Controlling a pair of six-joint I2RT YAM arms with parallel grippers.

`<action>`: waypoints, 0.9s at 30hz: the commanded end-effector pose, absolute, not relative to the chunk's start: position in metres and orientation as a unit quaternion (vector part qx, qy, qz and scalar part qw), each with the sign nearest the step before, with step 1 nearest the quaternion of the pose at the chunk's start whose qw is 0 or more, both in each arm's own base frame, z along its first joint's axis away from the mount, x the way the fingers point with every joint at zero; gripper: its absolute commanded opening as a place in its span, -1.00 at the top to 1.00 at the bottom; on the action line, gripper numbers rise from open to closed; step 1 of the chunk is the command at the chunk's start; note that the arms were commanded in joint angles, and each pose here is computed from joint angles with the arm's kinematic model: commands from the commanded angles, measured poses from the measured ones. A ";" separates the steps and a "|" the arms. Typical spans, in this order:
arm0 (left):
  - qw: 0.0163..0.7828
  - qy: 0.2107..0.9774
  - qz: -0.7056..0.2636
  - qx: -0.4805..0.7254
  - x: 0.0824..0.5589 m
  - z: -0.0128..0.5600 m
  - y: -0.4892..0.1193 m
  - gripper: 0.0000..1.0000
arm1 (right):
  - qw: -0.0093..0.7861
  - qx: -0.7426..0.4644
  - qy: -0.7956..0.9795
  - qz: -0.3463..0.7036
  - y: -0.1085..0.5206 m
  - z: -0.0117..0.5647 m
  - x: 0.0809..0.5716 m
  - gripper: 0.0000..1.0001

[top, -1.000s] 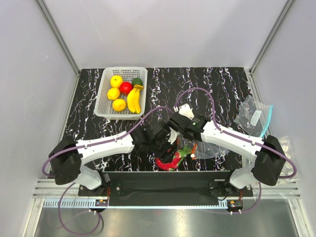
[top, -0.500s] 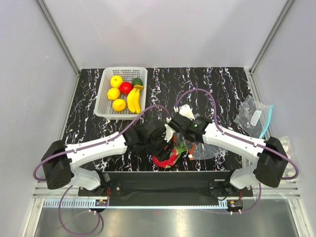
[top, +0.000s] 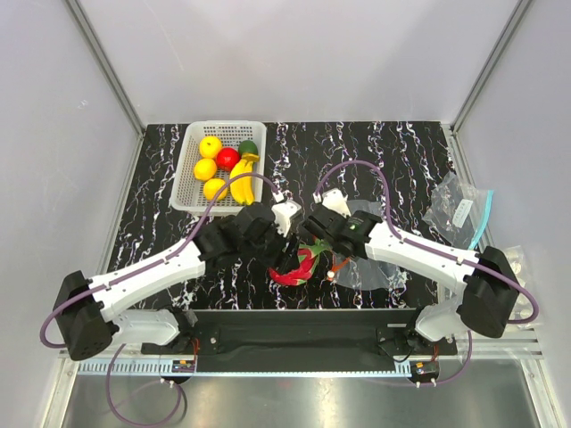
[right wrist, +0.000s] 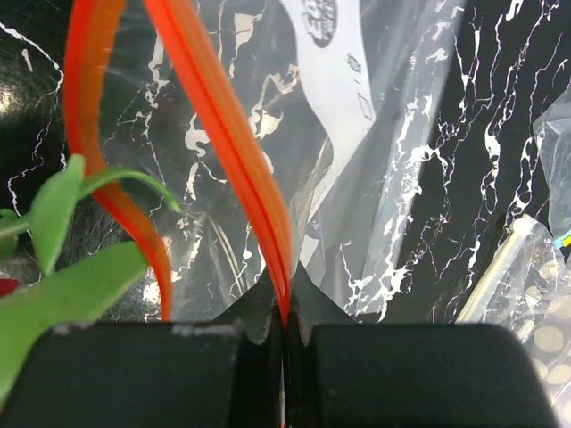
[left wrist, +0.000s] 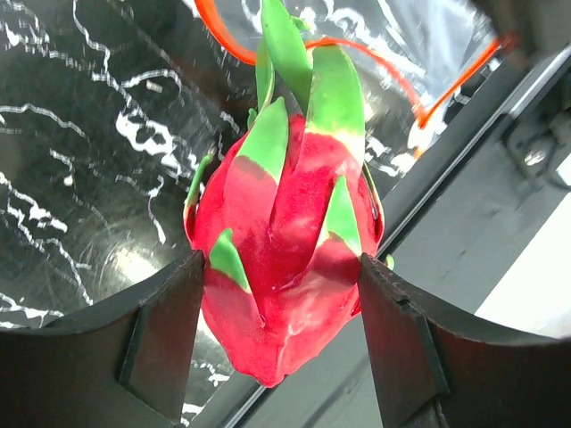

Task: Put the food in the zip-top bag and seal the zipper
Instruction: Pick up the fake fruit from the center of the board.

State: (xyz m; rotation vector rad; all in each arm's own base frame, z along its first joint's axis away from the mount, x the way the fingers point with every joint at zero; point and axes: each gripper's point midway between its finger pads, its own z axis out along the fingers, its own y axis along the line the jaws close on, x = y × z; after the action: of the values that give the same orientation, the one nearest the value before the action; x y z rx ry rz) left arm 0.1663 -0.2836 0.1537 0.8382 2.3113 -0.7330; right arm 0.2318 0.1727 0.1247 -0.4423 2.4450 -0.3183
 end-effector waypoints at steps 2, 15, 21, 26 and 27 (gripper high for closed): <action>0.339 0.821 -0.352 0.297 0.174 0.204 -0.311 0.75 | 0.315 -0.171 0.927 -0.111 0.180 0.122 0.230 1.00; 0.353 0.818 -0.380 0.247 0.195 0.221 -0.303 0.76 | 0.318 -0.183 0.925 -0.102 0.186 0.119 0.230 1.00; 0.343 0.811 -0.405 0.247 0.196 0.226 -0.311 0.77 | 0.320 -0.188 0.924 -0.095 0.190 0.120 0.229 1.00; 0.325 0.806 -0.424 0.257 0.193 0.223 -0.321 0.78 | 0.324 -0.189 0.922 -0.095 0.191 0.121 0.230 1.00; 0.321 0.806 -0.427 0.255 0.193 0.222 -0.322 0.78 | 0.325 -0.187 0.922 -0.092 0.192 0.123 0.231 1.00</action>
State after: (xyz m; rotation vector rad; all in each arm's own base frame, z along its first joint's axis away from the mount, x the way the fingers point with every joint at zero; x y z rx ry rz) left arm 0.1880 -0.2969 0.1817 0.6559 2.2700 -0.9645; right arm 0.2285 0.1830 0.1187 -0.4867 2.4438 -0.2787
